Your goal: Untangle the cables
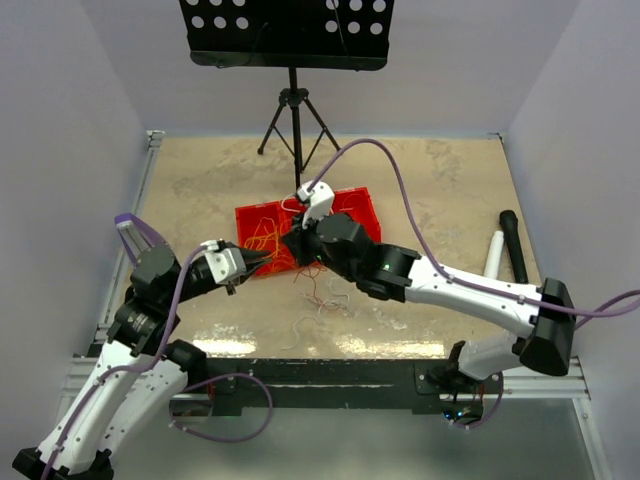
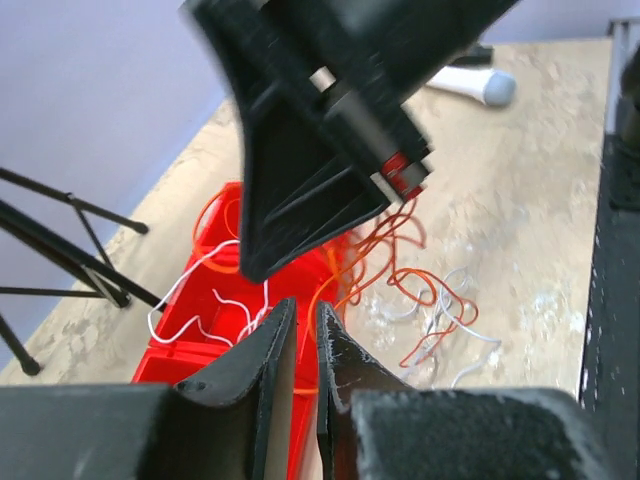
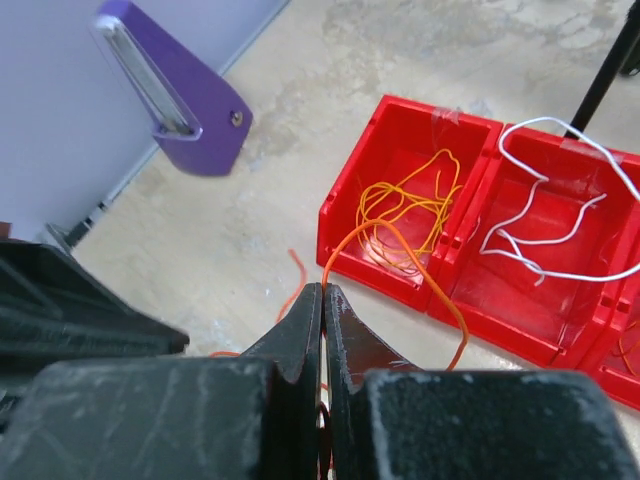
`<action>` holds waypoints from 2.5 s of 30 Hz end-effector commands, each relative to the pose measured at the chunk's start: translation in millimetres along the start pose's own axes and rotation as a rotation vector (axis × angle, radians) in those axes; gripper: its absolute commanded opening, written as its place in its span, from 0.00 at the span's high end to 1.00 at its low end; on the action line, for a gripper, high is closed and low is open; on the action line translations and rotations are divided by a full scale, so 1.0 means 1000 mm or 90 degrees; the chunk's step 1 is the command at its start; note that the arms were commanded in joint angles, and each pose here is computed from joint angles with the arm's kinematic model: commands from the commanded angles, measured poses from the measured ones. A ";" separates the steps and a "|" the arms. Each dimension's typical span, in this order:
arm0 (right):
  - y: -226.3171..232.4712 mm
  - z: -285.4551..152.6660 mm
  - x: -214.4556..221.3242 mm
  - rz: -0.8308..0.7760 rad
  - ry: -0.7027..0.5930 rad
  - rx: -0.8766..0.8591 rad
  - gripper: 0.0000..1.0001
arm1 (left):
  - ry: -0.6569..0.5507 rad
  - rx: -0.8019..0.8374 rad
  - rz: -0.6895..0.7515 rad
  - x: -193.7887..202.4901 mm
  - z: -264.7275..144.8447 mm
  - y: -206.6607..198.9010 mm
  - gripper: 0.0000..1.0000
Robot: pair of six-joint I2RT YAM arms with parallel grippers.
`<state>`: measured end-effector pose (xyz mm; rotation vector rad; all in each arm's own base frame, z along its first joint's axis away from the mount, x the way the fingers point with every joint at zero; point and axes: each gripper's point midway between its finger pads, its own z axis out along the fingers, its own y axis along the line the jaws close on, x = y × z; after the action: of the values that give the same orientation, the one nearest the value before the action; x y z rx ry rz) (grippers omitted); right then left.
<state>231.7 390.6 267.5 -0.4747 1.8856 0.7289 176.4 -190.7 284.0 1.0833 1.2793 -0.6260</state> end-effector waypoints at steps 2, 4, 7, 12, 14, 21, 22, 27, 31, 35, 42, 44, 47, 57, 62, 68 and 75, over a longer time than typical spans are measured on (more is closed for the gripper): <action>0.000 -0.030 -0.039 0.060 -0.083 -0.010 1.00 | -0.030 -0.126 -0.078 -0.007 -0.003 0.029 0.80; 0.002 -0.038 -0.050 0.070 -0.107 -0.023 1.00 | -0.034 -0.136 -0.104 -0.005 -0.001 0.032 0.72; 0.004 -0.045 -0.052 0.080 -0.112 -0.039 1.00 | -0.052 -0.052 -0.117 -0.014 0.007 0.013 0.45; 0.019 -0.048 -0.055 0.113 -0.128 -0.093 1.00 | -0.072 0.062 -0.176 -0.019 0.020 -0.010 0.28; 0.026 -0.048 -0.055 0.125 -0.133 -0.110 1.00 | -0.077 0.075 -0.202 -0.021 0.025 -0.011 0.27; 0.045 -0.049 -0.071 0.153 -0.175 -0.145 1.00 | -0.122 0.215 -0.274 -0.026 0.029 -0.042 0.24; 0.049 -0.050 -0.077 0.156 -0.182 -0.151 1.00 | -0.115 0.219 -0.285 -0.020 0.031 -0.044 0.24; 0.068 -0.061 -0.102 0.182 -0.220 -0.194 1.00 | -0.116 0.185 -0.284 -0.006 0.036 -0.038 0.27; 0.080 -0.067 -0.110 0.199 -0.233 -0.228 1.00 | -0.157 0.162 -0.295 -0.014 0.037 -0.032 0.42; 0.087 -0.072 -0.116 0.219 -0.250 -0.243 1.00 | -0.195 0.147 -0.330 -0.023 0.035 -0.028 0.50; 0.098 -0.075 -0.131 0.225 -0.270 -0.257 1.00 | -0.223 0.149 -0.361 -0.033 0.032 -0.029 0.72; 0.097 -0.076 -0.137 0.225 -0.280 -0.250 1.00 | -0.221 0.156 -0.360 -0.031 0.030 -0.032 0.84; 0.095 -0.084 -0.151 0.227 -0.302 -0.244 1.00 | -0.212 0.160 -0.353 -0.025 0.029 -0.036 0.91; 0.064 -0.131 -0.202 0.206 -0.383 -0.173 1.00 | -0.140 0.160 -0.257 0.016 0.030 -0.046 1.00; 0.042 -0.161 -0.226 0.203 -0.423 -0.123 1.00 | -0.101 0.167 -0.207 0.040 0.030 -0.052 1.00; 0.032 -0.182 -0.240 0.211 -0.448 -0.115 1.00 | -0.085 0.164 -0.193 0.052 0.030 -0.054 1.00; 0.026 -0.189 -0.240 0.216 -0.450 -0.104 1.00 | -0.078 0.156 -0.179 0.053 0.031 -0.051 0.96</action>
<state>181.4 289.1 547.9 0.0043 1.2516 1.1468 156.3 -230.1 211.0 1.0145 1.3326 -1.1148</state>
